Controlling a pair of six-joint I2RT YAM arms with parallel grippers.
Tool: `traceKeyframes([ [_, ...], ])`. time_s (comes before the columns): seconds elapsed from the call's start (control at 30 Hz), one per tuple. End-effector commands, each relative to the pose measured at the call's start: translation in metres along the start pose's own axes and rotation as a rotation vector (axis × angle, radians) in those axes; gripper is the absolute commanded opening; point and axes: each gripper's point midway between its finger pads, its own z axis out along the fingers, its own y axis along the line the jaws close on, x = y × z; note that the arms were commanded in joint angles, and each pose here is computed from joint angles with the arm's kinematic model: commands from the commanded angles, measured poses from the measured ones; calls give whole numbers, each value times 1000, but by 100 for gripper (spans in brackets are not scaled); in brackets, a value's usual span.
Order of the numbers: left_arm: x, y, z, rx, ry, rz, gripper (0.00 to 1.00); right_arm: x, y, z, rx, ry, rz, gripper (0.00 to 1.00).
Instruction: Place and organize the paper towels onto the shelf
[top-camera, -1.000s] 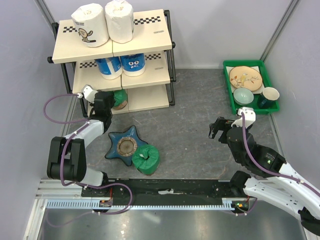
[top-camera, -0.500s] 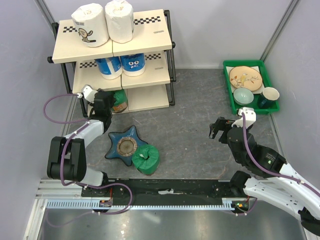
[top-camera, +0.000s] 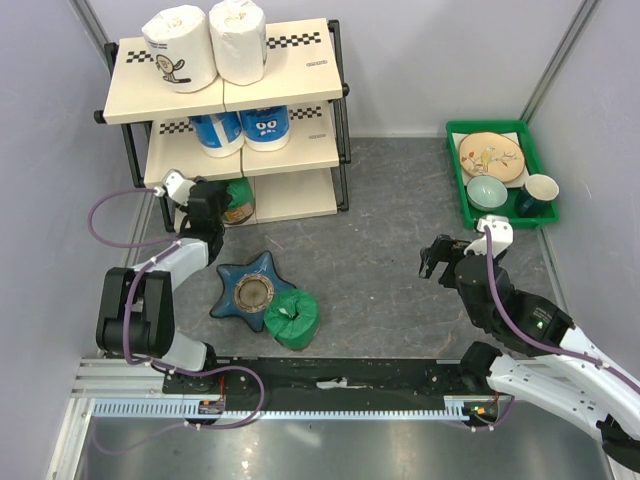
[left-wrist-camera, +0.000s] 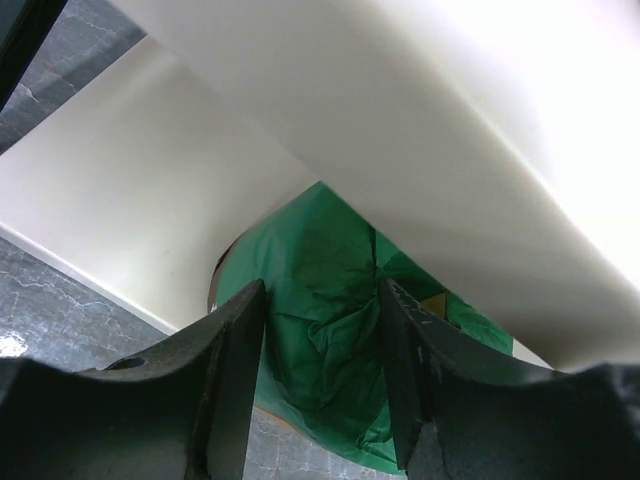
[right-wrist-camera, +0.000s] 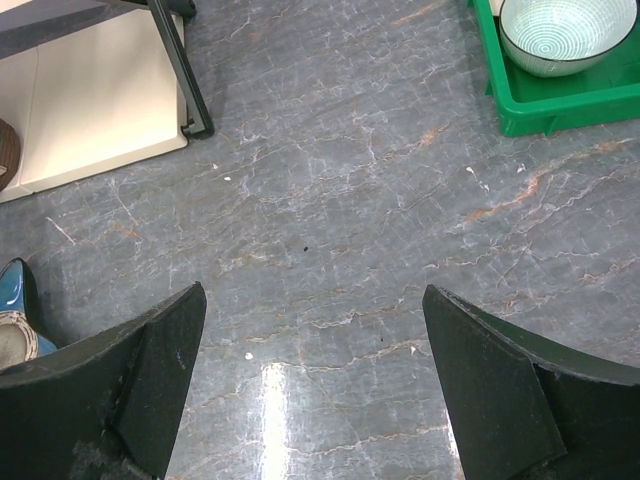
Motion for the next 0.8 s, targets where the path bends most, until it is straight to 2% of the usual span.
traceKeyframes([
  [0.0, -24, -13, 2, 46, -94, -118, 58, -5, -6, -3, 16, -21, 4, 98],
  [0.13, -33, -18, -11, 84, -102, -150, 74, -4, -5, -2, 15, -17, 13, 98],
  [0.23, -32, -17, -18, 93, -86, -170, 81, -2, -4, -2, 14, -11, 13, 98],
  [0.6, -42, -18, -56, 171, -71, -229, 87, -7, -1, -5, -5, -15, 17, 98],
  [0.77, -39, -14, -78, 192, -16, -154, 88, 5, 31, -2, -141, 71, -85, 98],
])
